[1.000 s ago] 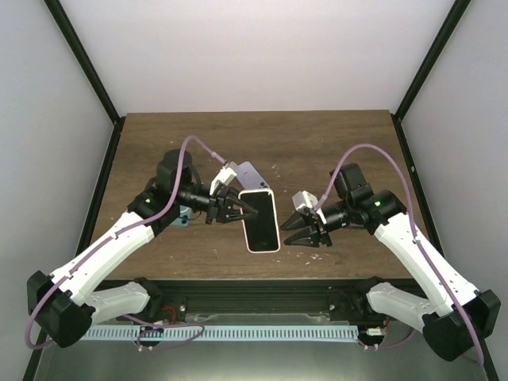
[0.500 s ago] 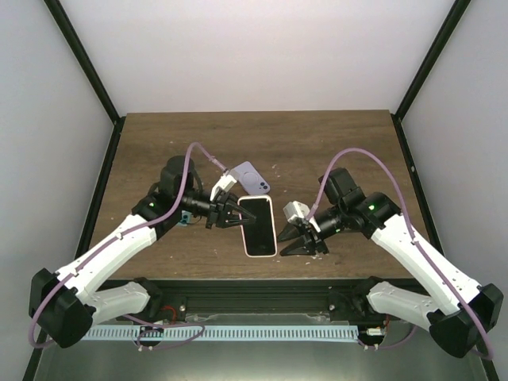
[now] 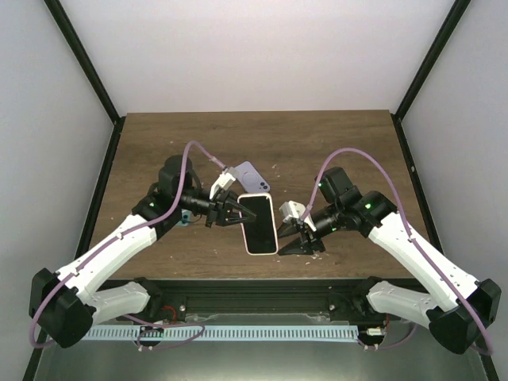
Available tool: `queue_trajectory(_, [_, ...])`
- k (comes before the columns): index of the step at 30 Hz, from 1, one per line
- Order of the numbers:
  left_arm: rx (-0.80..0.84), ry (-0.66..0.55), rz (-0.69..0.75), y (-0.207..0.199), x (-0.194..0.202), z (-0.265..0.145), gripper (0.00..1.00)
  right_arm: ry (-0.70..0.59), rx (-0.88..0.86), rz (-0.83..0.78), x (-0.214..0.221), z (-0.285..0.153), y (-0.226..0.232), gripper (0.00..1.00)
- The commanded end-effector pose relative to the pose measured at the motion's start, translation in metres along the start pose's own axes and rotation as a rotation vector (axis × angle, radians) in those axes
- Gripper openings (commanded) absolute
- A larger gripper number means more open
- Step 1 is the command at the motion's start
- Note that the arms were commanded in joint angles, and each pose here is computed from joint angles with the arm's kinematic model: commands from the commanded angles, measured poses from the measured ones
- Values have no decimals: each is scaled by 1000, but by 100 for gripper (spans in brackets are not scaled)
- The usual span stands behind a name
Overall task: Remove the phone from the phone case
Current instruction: Remove the phone case from the phone.
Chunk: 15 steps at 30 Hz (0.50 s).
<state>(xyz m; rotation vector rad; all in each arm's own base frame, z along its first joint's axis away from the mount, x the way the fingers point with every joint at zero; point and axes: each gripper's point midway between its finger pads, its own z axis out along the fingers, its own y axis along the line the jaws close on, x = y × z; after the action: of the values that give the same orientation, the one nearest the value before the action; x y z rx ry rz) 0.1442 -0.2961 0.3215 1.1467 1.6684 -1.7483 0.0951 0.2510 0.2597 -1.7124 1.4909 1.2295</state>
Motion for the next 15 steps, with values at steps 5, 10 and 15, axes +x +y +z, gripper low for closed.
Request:
queue_trajectory(5, [41,-24,55,-8,-9,-1,0,-9,18,-65,-16,-2,-2,41])
queue_trajectory(10, [35,-24,46,-6,-7,-1,0,-14,14,-50,-17,0,-2,47])
queue_trajectory(15, [38,-27,39,-5,-7,-1,0,-8,10,-62,-16,1,0,33])
